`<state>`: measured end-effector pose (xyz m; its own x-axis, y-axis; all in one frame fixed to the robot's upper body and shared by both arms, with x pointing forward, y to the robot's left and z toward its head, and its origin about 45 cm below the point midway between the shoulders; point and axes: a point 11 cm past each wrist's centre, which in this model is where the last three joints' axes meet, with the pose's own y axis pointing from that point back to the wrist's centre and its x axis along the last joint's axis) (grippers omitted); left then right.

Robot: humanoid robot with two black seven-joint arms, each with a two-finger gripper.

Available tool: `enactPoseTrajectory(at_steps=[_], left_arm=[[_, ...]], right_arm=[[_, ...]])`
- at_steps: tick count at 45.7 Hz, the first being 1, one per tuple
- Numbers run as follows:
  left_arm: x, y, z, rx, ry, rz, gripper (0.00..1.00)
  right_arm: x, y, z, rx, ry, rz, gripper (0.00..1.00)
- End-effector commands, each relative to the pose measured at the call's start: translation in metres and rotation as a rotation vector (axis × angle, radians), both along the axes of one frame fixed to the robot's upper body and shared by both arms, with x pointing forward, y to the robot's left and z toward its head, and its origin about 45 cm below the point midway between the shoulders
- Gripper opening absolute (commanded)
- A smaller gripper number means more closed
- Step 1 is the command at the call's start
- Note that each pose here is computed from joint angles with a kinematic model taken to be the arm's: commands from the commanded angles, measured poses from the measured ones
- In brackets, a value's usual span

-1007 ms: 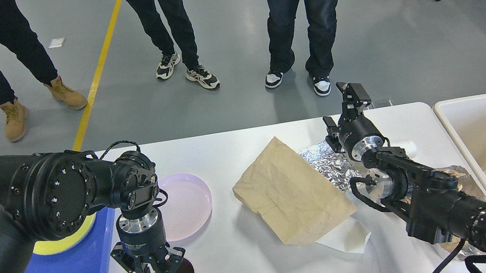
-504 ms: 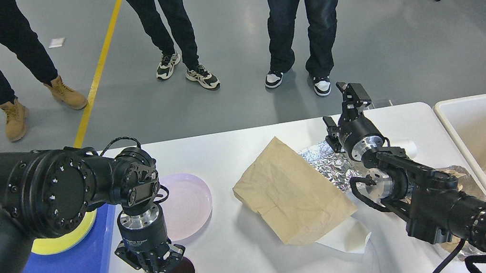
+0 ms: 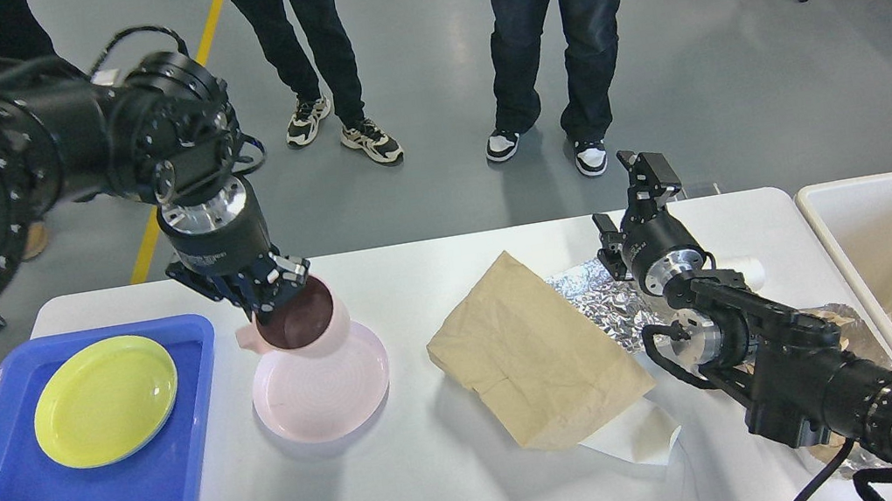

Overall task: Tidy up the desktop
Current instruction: 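Carry the pink mug with the left gripper onto the blue tray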

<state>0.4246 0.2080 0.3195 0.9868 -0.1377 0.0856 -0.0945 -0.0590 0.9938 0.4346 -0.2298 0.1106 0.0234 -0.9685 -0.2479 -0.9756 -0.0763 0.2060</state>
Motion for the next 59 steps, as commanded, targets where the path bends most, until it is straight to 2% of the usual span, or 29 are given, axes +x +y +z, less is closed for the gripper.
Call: enactPoseTrajectory(at_steps=[1, 9, 17, 28, 36, 40, 48, 53, 59], left_arm=[[0.002, 0.01, 0.047, -0.009, -0.074, 0.026, 0.0], [-0.006, 0.025, 0.1, 0.005, -0.151, 0.06, 0.0], [-0.01, 0.028, 0.103, -0.001, -0.147, 0.068, 0.0], [-0.012, 0.049, 0.06, -0.011, -0.06, 0.12, 0.0], [-0.021, 0.127, 0.027, -0.073, -0.016, 0.313, 0.0], [-0.034, 0.169, 0.012, -0.102, 0.0, 0.42, 0.0], [-0.079, 0.253, -0.031, -0.11, 0.061, 0.638, 0.0], [-0.097, 0.283, -0.055, -0.072, 0.086, 0.703, 0.0], [-0.104, 0.301, -0.069, -0.043, 0.087, 0.731, 0.0]], right_arm=[[0.0, 0.0, 0.0, 0.001, 0.0, 0.001, 1.0], [0.0, 0.0, 0.0, 0.0, 0.0, -0.001, 1.0], [0.0, 0.0, 0.0, 0.0, 0.0, -0.001, 1.0], [0.0, 0.0, 0.0, 0.001, 0.0, 0.001, 1.0], [0.0, 0.0, 0.0, 0.001, 0.0, 0.001, 1.0], [0.0, 0.0, 0.0, 0.001, 0.0, 0.001, 1.0], [0.0, 0.0, 0.0, 0.001, 0.0, 0.001, 1.0], [0.0, 0.0, 0.0, 0.001, 0.0, 0.001, 1.0], [0.0, 0.0, 0.0, 0.0, 0.0, -0.001, 1.0]])
